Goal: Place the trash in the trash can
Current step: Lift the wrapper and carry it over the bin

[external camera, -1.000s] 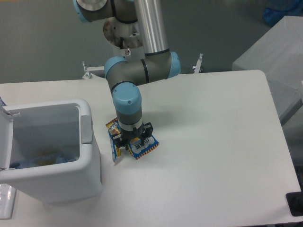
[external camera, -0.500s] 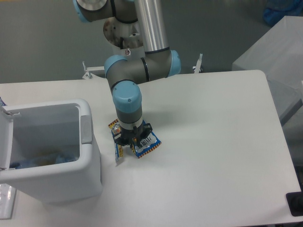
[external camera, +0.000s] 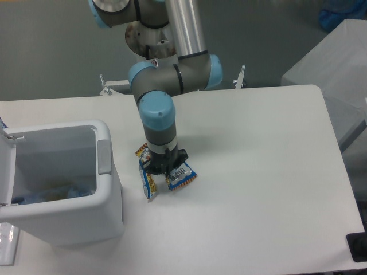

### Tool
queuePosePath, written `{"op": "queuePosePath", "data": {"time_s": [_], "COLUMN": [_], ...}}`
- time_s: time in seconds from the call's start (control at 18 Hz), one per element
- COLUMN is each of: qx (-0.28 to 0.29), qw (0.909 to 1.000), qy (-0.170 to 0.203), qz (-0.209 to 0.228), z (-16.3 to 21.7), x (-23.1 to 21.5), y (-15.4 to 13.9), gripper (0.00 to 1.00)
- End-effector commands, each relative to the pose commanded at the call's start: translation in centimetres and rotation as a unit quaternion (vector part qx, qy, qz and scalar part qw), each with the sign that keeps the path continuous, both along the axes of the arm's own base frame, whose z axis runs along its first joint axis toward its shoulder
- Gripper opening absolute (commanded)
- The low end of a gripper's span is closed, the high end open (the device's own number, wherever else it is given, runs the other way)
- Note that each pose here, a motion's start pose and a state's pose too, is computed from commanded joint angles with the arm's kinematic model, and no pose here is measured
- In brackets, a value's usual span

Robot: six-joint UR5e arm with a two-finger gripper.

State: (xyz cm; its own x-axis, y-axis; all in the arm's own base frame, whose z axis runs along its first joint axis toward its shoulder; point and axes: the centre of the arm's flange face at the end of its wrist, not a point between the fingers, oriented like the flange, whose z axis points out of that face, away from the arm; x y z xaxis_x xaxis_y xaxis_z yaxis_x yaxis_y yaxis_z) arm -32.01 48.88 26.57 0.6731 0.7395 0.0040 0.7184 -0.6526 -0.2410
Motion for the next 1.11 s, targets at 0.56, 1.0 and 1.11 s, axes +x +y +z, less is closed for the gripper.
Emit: {"op": "queuePosePath", "data": {"time_s": [0.56,1.0,1.11], "qx": [0.251,0.338,0.343], "qw": [0.9623,0.9355,0.9349], "qy": [0.068,0.074,0.078], "qz": [0.080,0.071,0.043], "z": [22.6,32.2,33.2], "x": [-11.5,-6.3,-4.0], "y": [-2.5,-0.6,0.4], "gripper": [0.00,0.00,0.00]}}
